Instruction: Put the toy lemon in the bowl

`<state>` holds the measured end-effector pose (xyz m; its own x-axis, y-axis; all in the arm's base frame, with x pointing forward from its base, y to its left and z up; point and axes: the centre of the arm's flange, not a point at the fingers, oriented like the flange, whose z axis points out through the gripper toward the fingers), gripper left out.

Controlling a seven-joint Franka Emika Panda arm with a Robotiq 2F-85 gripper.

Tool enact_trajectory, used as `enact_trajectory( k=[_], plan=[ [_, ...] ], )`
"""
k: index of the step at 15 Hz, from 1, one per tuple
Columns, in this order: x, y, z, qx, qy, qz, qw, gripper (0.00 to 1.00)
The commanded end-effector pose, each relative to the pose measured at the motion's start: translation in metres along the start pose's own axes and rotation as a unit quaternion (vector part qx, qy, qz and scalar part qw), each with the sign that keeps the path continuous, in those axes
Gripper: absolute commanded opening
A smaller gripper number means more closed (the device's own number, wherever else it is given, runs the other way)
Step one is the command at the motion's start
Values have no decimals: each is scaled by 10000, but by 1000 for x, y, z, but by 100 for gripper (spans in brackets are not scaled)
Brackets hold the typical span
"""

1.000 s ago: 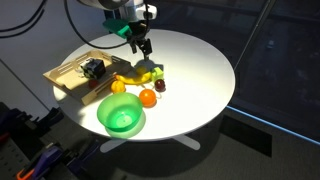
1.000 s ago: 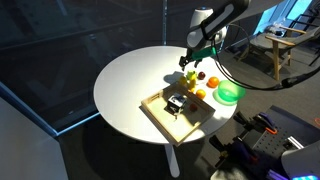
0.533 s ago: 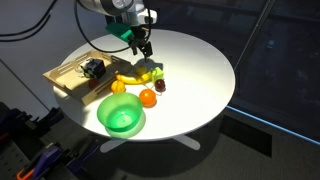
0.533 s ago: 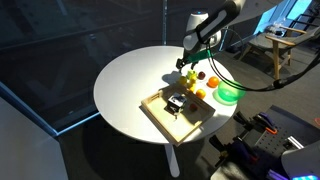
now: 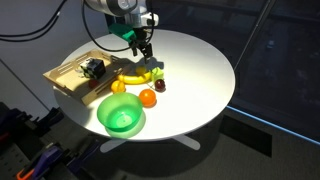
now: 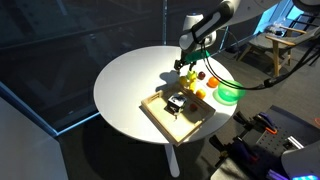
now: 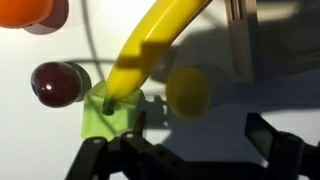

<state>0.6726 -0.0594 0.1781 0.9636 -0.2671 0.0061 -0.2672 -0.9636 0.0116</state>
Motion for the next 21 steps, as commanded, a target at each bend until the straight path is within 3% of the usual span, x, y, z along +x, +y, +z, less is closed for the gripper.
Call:
enact_trajectory(
  k=[1,21],
  plan=[
    [16,-1,5,99,-166,-42,9998,100],
    [22,-2,38,62,-245,-196,9995,100]
  ],
)
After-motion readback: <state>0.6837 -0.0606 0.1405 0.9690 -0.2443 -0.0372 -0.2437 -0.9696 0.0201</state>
